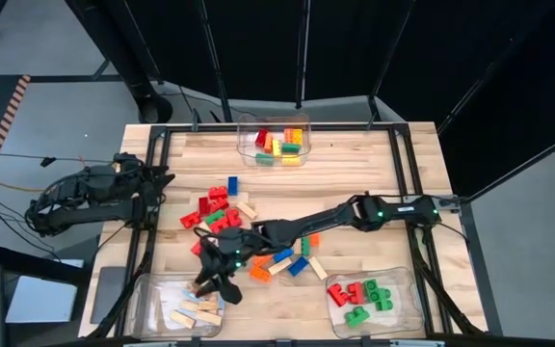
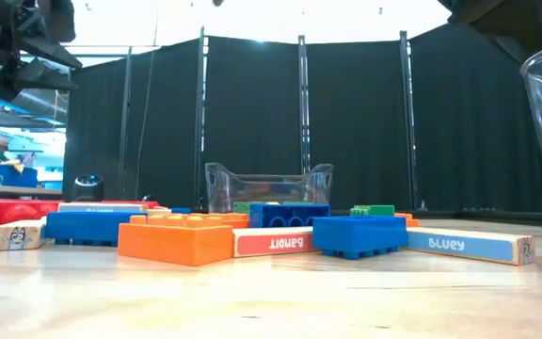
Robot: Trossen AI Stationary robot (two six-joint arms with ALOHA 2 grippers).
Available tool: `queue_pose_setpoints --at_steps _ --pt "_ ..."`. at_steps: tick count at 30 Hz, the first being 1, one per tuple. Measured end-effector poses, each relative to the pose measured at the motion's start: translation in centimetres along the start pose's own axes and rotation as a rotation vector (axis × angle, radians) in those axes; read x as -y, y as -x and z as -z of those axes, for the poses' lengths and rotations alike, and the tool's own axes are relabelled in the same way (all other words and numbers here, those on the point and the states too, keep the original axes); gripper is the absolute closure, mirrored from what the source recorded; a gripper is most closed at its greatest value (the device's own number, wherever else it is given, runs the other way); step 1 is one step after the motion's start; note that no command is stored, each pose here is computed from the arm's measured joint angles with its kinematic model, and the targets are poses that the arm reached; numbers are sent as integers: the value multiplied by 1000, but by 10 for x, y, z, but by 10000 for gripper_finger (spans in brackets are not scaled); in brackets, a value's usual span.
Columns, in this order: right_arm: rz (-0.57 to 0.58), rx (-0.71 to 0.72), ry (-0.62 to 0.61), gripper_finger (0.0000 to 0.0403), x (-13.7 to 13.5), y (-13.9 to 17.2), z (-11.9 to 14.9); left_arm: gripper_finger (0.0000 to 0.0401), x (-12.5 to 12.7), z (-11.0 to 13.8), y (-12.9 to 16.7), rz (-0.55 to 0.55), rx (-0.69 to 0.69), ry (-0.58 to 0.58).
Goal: Sort blocks by size
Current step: Put the white block into the bottom left transparent bin, then put the 8-stud orange game piece into the top center transparent bin
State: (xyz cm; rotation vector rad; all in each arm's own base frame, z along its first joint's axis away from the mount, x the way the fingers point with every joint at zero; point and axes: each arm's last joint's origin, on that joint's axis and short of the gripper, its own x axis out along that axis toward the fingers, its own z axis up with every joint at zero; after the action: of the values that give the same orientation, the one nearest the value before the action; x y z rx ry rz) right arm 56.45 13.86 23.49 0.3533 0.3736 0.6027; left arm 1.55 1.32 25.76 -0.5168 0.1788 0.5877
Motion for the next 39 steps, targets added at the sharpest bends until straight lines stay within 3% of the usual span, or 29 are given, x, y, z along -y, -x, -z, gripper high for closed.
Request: queue_pose_setpoints --at_steps 3,9,12,14,19,24,27,31,35,37,39 --pt "-40 -22 -66 272 10 -6 9 156 0 0 0 0 0 0" --pt "7 -23 -93 150 12 -5 9 156 0 0 0 0 0 0" --pt "32 -16 -110 128 21 5 -1 156 0 0 0 0 0 0" --pt "51 -90 -172 125 27 18 -5 156 0 0 0 0 0 0" --pt "166 -420 -272 132 18 77 -20 156 0 0 0 0 -1 0" --pt "463 -950 -232 132 1 133 4 156 0 0 0 1 -1 0" --pt "600 -1155 -201 138 -6 154 15 156 0 0 0 1 -1 0" --pt "675 -1139 -224 152 -11 169 26 156 0 0 0 1 -1 0" --pt "947 -1106 -295 165 -19 203 50 156 0 0 0 3 -3 -2" --pt "1060 -957 -454 169 -21 219 61 156 0 0 0 4 -3 -3" --pt "1143 -783 -690 171 -19 229 74 156 0 0 0 4 -4 -4"
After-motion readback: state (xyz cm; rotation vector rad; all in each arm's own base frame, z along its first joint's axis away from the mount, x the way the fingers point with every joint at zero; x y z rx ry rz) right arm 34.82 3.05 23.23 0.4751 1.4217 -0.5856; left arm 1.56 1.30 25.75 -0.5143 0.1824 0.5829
